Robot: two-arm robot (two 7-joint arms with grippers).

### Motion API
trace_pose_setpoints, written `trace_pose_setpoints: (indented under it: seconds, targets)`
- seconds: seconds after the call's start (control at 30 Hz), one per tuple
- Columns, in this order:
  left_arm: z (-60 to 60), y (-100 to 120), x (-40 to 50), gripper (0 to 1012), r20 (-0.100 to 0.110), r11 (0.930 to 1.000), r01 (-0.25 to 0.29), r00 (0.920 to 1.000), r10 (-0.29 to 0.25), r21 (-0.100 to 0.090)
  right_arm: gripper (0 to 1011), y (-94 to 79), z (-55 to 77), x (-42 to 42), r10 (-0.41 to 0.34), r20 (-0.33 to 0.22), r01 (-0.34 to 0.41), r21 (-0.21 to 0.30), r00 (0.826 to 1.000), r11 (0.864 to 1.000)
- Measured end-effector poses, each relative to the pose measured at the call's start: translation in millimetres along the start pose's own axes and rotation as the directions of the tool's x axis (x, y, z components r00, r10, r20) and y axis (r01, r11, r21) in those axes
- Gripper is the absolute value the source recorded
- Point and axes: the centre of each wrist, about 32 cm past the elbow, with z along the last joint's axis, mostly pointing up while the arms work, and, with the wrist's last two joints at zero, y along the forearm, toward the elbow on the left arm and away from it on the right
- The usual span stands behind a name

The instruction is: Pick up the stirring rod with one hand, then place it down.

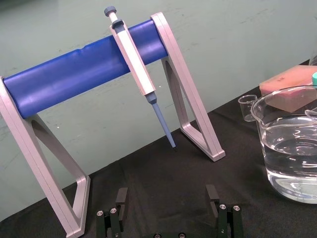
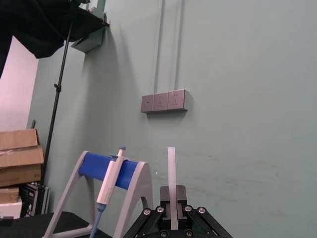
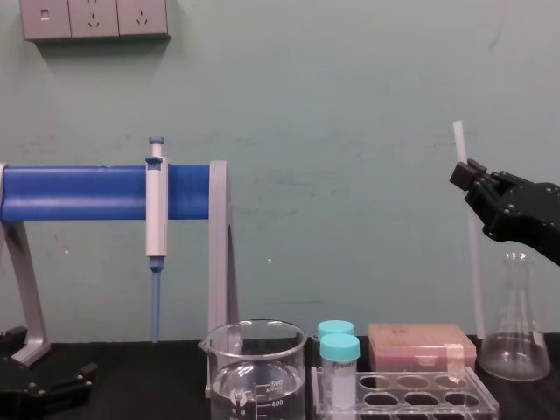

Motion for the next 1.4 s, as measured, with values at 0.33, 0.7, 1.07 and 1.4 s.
trace_pose_setpoints:
  seconds: [0.33, 0.7, 1.07, 1.4]
  targets:
    - [0.0, 0.0, 0.0, 1000, 0.000, 1.0000, 0.000, 1.0000, 0.000, 0.000, 68, 0.0, 0.0, 0.0, 0.000, 0.000, 0.000, 0.000, 1.000, 1.000]
    - [0.0, 0.0, 0.0, 1000, 0.000, 1.0000, 0.000, 1.0000, 0.000, 0.000, 68, 0.0, 0.0, 0.0, 0.000, 0.000, 0.000, 0.000, 1.000, 1.000]
    - [0.0, 0.0, 0.0, 1000, 0.000, 1.0000, 0.000, 1.0000, 0.000, 0.000, 68, 0.0, 0.0, 0.0, 0.000, 0.000, 0.000, 0.000, 1.000, 1.000]
    - [0.0, 0.0, 0.0, 1000, 0.000, 1.0000, 0.000, 1.0000, 0.000, 0.000, 68, 0.0, 0.0, 0.0, 0.000, 0.000, 0.000, 0.000, 1.000, 1.000]
